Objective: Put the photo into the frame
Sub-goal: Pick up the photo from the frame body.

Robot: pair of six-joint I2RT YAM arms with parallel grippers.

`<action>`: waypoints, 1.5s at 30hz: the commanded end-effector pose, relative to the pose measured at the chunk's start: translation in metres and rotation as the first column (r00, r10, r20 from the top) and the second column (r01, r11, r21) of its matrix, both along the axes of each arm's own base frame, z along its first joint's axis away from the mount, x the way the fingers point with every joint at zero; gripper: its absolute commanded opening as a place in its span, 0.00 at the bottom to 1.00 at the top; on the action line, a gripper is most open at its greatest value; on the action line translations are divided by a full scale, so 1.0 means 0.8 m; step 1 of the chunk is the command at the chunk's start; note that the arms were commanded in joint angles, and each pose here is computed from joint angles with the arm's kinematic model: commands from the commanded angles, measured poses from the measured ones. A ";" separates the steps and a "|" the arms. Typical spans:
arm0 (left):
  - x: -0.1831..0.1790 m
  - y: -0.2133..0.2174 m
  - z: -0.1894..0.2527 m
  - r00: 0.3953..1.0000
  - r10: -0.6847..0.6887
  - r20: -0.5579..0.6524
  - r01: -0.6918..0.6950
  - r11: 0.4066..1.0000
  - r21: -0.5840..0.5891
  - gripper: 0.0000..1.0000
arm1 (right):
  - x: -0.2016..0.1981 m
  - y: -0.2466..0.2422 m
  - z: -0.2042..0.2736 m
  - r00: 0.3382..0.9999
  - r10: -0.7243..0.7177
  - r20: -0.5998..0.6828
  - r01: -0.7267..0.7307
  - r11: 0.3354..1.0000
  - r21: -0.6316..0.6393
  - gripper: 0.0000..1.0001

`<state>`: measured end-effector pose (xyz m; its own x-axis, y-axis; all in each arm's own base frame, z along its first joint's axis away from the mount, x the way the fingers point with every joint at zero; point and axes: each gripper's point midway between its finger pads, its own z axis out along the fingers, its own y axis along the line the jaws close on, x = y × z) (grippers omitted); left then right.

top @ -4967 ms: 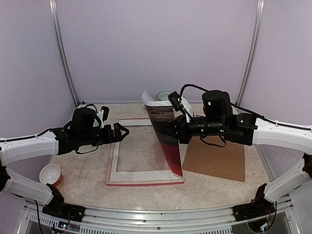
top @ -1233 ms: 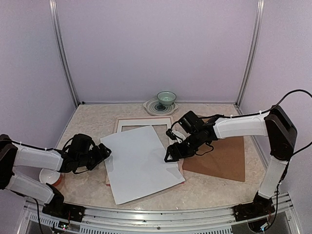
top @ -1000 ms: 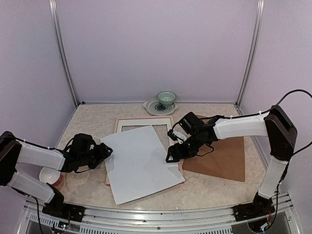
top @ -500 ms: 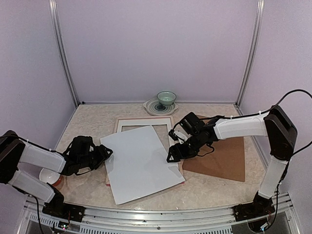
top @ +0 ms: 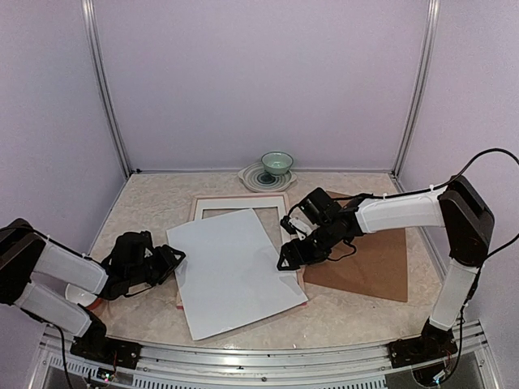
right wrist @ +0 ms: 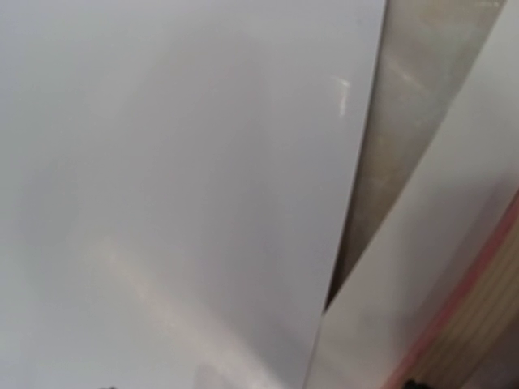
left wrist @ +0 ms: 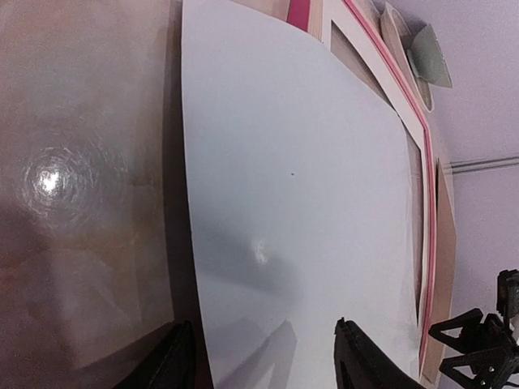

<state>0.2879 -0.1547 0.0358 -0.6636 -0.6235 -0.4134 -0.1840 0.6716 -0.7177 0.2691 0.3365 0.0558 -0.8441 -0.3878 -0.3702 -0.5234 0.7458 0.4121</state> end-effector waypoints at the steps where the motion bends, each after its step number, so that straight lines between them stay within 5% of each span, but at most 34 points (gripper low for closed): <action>1: -0.001 -0.002 0.003 1.000 -0.004 0.025 0.006 0.998 -0.059 0.58 | -0.001 -0.006 -0.013 1.000 0.002 -0.012 -0.002 1.000 -0.013 0.75; 14: -0.013 -0.004 -0.007 1.000 -0.001 0.023 0.006 0.978 -0.207 0.54 | -0.002 -0.007 -0.012 1.000 0.004 -0.011 -0.004 1.000 -0.014 0.75; 21: -0.018 -0.006 -0.012 1.000 -0.008 0.018 0.013 0.963 -0.270 0.39 | -0.004 -0.008 -0.017 1.000 0.005 -0.018 -0.005 1.000 -0.021 0.75; 33: -0.020 -0.001 -0.016 1.000 -0.007 0.015 0.010 0.972 -0.235 0.17 | -0.004 -0.009 -0.018 1.000 0.002 -0.018 -0.003 1.000 -0.023 0.75; 45: -0.009 0.006 0.014 0.993 -0.027 0.114 0.041 0.991 -0.124 0.09 | -0.005 -0.009 -0.019 1.000 0.004 -0.020 -0.004 1.000 -0.022 0.75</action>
<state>0.2755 -0.1543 0.0437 -0.6487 -0.6856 -0.3304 -0.1074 0.5122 -0.8521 0.2699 0.3378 0.0552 -0.8387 -0.3881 -0.3819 -0.5308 0.7395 0.4140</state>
